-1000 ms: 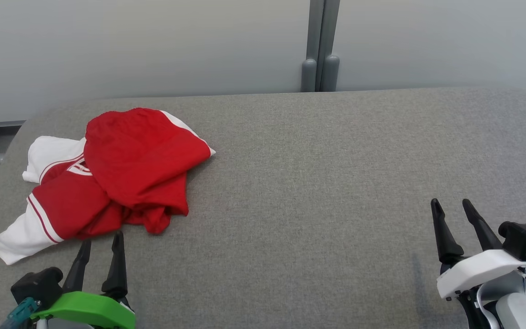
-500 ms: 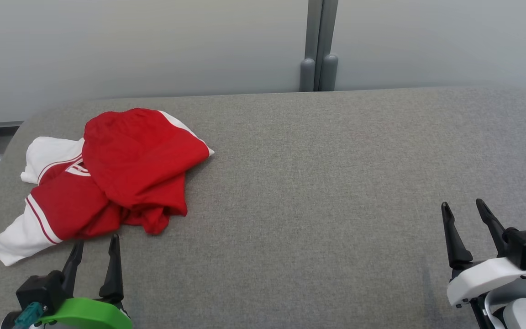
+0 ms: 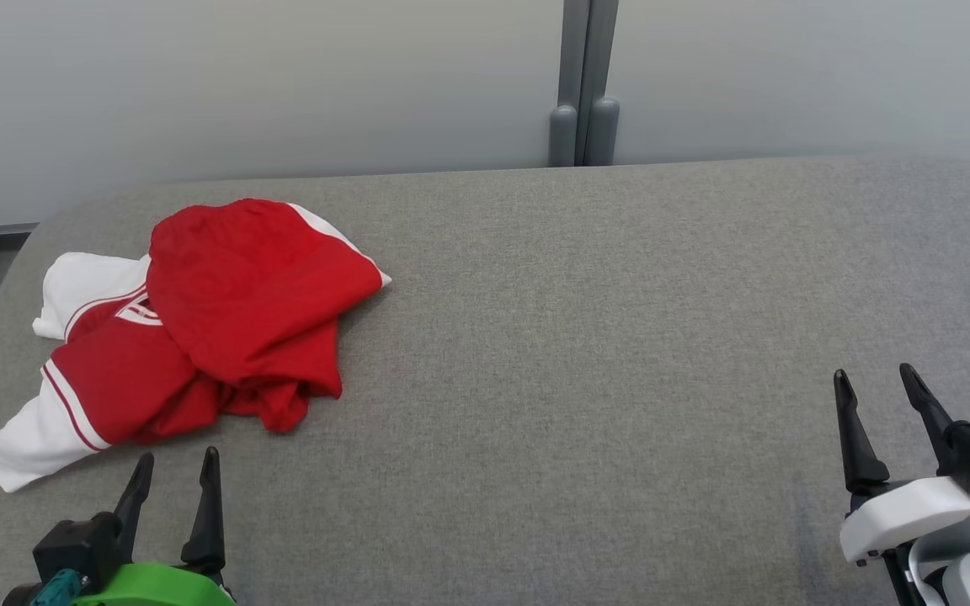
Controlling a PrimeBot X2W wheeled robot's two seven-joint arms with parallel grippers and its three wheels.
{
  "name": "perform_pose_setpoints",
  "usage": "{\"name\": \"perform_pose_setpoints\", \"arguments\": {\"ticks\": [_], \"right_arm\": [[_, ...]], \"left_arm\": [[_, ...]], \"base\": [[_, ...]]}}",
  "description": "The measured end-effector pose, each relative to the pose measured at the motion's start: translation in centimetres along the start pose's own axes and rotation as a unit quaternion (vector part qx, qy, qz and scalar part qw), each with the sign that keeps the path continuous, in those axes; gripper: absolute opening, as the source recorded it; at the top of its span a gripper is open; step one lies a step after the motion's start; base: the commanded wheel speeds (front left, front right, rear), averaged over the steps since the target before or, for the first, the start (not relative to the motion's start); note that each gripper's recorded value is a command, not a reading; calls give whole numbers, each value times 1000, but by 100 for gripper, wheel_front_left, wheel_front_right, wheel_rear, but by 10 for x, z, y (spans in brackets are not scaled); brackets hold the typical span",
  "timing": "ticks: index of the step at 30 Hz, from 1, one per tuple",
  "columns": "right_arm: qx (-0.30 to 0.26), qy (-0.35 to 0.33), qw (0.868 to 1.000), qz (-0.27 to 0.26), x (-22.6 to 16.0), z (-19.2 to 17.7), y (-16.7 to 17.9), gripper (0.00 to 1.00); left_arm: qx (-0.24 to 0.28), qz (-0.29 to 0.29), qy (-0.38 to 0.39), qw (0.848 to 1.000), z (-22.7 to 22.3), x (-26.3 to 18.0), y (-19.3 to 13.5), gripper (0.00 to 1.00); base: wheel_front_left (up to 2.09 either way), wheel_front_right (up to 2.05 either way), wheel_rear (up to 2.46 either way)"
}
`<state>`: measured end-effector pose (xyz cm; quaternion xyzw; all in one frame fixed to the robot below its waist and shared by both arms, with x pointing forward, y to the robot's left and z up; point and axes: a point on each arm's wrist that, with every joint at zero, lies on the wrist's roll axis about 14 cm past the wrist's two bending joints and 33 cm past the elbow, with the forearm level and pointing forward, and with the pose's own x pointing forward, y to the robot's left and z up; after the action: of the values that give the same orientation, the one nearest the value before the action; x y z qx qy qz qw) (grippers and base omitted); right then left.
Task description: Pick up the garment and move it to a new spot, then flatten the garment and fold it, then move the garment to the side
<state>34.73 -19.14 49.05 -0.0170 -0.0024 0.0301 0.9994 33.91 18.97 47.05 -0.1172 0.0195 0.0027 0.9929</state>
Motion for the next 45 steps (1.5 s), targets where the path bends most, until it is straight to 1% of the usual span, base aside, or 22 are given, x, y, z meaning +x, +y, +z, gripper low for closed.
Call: {"name": "perform_pose_setpoints", "arguments": {"ticks": [14, 22, 29, 36, 45], "right_arm": [[3, 7, 1000, -4, -1, -4, -5, 100], [3, 8, 1000, 4, 1, -5, -3, 100], [2, 8, 1000, 13, 7, -5, 2, 100], [5, 14, 999, 43, 13, -10, 20, 100], [12, 16, 995, 100, 26, -11, 58, 100]], "left_arm": [[-3, 7, 7, 1000, -4, -1, 6, 100], [-4, 9, 9, 1000, -6, -3, 8, 100], [-5, 23, 11, 1000, -8, -8, 15, 100], [-7, 44, 7, 999, -6, -19, 28, 100], [-11, 94, -1, 996, -3, -40, 56, 100]], "base": [[0, 0, 0], [0, 0, 0], [0, 0, 0], [0, 0, 0], [0, 0, 0]]}}
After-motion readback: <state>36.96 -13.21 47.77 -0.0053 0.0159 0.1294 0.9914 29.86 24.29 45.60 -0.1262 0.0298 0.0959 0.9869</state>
